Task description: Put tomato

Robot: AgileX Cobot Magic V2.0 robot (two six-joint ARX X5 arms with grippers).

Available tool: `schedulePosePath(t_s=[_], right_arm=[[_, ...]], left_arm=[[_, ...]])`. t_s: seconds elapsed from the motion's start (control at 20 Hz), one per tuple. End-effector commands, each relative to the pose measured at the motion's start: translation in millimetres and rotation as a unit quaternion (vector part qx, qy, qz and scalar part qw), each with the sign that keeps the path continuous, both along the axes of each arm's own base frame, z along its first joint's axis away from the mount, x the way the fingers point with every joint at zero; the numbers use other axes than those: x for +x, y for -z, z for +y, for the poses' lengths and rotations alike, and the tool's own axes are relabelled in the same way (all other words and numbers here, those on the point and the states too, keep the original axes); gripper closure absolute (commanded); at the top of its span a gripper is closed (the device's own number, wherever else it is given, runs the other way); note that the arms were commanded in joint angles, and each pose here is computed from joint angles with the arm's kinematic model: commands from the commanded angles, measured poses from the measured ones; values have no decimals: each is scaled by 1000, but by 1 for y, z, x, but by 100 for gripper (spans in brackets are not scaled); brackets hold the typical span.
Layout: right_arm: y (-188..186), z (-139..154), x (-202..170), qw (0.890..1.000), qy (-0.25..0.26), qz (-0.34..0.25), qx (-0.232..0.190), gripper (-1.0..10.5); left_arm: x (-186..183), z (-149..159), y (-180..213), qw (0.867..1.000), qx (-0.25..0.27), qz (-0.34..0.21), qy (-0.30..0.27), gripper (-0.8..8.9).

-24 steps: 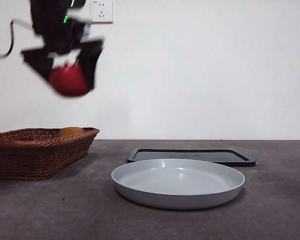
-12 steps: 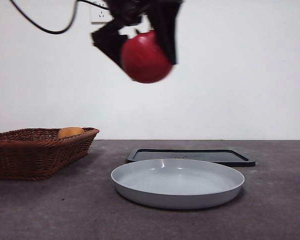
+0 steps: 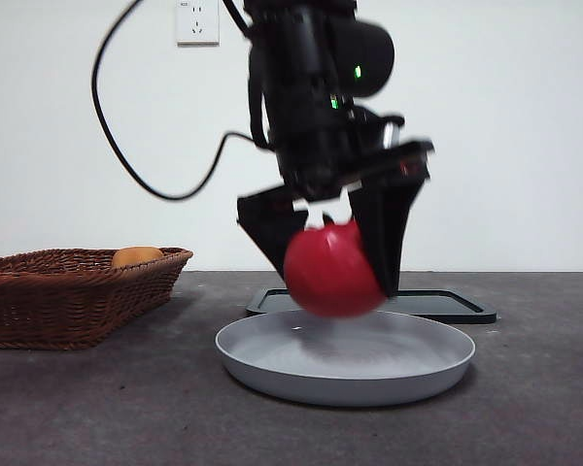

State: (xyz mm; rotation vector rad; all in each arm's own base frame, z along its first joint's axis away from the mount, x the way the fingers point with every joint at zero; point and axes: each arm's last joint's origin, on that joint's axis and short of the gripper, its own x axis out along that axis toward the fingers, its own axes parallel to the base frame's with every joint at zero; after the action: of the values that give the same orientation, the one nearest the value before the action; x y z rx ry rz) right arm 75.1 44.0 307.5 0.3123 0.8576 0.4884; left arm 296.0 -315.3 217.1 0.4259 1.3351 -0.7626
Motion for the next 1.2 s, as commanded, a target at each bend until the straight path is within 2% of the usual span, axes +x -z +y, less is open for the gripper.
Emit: schedulePosePath(t_s=[0.05,0.25,0.6,0.65,0.8,0.9,1.2], right_arm=[[-5,0,-1,1000,-1,-6,7,343],[-6,1,0,1000,-1,-8,8,343],[-6,1,0,1000,-1,-8,8,343],[-6,1,0,1000,-1,-8,8,343],[-6,1,0,1000,-1,-8,8,343],[-6,1,0,1000,-1,-8,8,343],[-6,1,0,1000,-1,-8,8,343]], left_arm=[[2,-9,18,1000,10,13,5,481],[5,-12,36,999,25,27,6,481],[4,-12,38,999,31,32,7,468],[4,-12,38,999,30,32,7,441],[4,-12,35,999,27,28,7,239],[3,-11,28,1000,20,22,7,161],[-5,-2,-18,1000,-18,-15,9,150]])
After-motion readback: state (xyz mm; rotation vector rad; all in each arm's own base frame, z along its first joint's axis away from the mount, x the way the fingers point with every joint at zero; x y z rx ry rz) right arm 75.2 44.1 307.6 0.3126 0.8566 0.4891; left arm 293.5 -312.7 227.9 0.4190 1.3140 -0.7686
